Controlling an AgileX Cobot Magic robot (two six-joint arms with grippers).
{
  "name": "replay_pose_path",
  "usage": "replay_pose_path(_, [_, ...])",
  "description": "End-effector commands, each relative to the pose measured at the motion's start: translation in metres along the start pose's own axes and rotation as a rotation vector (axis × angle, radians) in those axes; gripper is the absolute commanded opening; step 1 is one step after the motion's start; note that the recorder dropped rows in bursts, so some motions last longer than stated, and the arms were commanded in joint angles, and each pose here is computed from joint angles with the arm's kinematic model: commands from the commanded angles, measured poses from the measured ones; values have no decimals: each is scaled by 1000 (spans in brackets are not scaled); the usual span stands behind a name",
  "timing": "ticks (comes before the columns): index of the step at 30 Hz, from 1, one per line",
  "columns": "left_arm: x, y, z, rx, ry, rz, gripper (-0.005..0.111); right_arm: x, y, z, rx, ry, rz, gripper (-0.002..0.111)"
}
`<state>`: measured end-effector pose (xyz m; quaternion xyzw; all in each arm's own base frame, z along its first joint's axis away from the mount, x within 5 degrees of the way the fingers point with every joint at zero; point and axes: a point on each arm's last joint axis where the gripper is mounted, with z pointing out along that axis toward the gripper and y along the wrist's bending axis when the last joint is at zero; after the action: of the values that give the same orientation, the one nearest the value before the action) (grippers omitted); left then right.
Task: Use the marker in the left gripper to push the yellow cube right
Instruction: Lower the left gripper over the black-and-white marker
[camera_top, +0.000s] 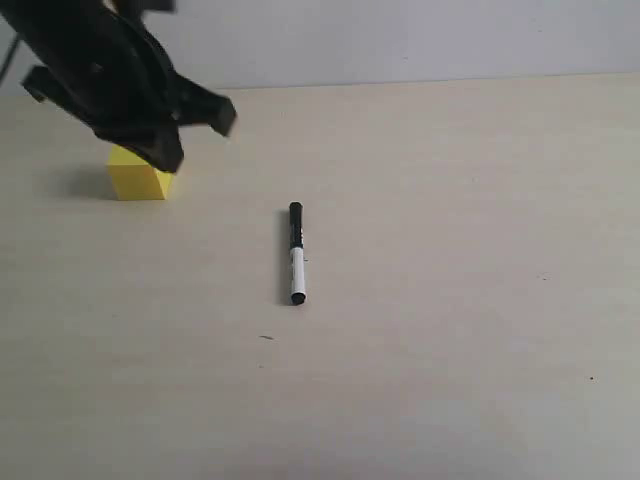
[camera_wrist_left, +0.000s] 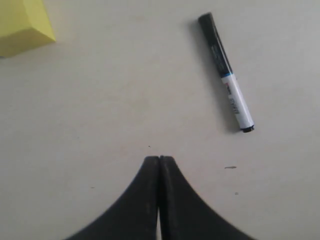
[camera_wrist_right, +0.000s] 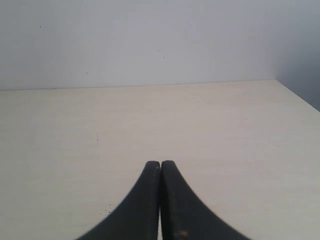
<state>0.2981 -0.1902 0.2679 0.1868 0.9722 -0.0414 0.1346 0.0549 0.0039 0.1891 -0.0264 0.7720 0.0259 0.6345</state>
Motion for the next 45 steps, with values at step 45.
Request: replay_pose_path(45, [-31, -95, 147, -67, 109, -159, 42, 0, 2, 0, -35, -14, -5, 0])
